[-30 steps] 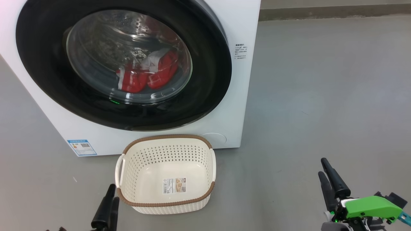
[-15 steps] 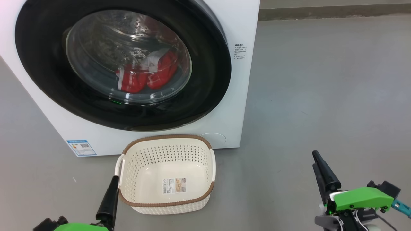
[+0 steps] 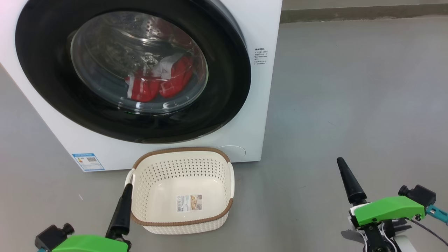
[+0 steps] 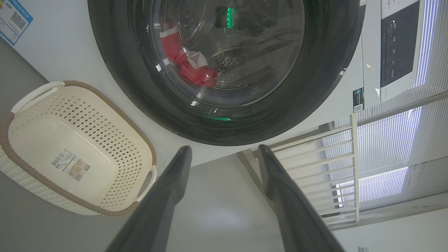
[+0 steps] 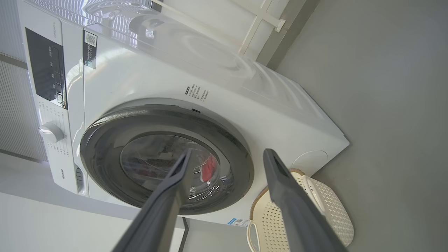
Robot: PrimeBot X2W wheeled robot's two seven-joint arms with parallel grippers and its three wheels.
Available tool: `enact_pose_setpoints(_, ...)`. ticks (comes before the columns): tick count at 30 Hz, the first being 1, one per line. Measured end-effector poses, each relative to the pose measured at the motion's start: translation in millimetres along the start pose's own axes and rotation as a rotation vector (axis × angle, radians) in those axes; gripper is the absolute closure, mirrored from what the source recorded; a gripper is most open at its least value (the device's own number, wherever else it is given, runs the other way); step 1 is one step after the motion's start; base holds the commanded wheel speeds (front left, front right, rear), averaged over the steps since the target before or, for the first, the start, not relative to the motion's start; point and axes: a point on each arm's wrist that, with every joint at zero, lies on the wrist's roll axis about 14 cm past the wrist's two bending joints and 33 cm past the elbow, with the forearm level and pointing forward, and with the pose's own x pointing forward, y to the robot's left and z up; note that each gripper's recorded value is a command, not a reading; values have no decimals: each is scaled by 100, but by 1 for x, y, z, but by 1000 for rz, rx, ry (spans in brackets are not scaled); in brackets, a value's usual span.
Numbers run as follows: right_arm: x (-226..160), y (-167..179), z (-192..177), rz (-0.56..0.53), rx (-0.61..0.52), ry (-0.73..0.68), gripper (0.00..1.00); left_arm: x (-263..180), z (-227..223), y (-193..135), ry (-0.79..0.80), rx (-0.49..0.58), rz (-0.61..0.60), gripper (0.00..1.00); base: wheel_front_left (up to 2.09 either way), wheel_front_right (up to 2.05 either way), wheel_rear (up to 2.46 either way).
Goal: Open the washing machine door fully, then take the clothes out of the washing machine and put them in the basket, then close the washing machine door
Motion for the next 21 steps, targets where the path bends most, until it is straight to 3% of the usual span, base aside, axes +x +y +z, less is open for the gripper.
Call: enact_pose_setpoints(21, 10, 25, 2, 79, -331, -17, 0, 8, 2, -14, -26, 363, -28, 0, 0, 0, 0)
